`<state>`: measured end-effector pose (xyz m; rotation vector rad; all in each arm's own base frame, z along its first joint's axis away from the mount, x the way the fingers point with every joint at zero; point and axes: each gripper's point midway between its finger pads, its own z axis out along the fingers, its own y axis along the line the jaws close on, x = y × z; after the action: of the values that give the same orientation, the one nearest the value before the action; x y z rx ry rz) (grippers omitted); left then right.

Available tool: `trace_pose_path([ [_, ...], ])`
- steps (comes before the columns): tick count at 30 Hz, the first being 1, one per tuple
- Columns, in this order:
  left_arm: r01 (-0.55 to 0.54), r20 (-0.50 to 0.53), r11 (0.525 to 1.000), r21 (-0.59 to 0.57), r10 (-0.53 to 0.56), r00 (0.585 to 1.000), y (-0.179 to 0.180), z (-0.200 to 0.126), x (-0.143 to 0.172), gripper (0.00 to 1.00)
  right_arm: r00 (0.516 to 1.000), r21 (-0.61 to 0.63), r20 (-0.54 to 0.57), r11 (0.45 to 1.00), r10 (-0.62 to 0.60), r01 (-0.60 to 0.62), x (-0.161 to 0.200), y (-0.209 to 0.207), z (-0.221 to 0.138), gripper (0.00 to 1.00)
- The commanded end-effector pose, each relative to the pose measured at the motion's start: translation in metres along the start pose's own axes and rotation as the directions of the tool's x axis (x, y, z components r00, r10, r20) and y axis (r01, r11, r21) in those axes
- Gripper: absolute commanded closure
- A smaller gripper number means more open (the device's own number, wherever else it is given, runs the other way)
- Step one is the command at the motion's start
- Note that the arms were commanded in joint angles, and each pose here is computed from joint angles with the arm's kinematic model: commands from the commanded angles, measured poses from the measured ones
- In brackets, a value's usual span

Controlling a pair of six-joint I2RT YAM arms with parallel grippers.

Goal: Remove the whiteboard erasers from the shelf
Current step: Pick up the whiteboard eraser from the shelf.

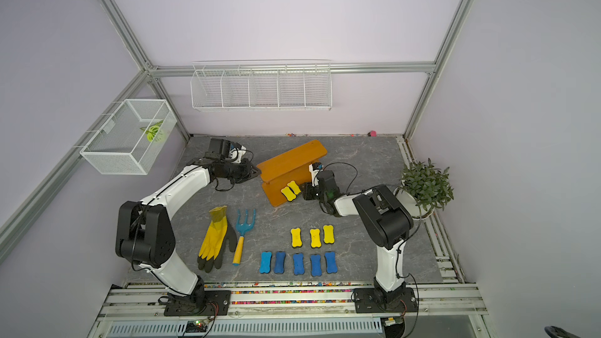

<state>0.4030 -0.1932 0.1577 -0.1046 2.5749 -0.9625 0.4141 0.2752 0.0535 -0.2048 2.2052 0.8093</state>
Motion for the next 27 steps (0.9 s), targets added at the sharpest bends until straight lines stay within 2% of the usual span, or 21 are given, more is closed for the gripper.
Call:
trace_pose_path([
  [1,0.017,-0.04,0.999,-0.049,-0.019,0.999,0.017,0.014,0.009,0.75,1.0,-0.025,-0.004,1.0,0.017,-0.018,0.003,0.001,0.006,0.61],
  [27,0.016,-0.046,0.999,-0.045,-0.018,0.999,0.016,0.015,0.009,0.75,0.999,-0.049,-0.047,0.999,0.021,-0.023,0.017,0.011,0.017,0.6],
])
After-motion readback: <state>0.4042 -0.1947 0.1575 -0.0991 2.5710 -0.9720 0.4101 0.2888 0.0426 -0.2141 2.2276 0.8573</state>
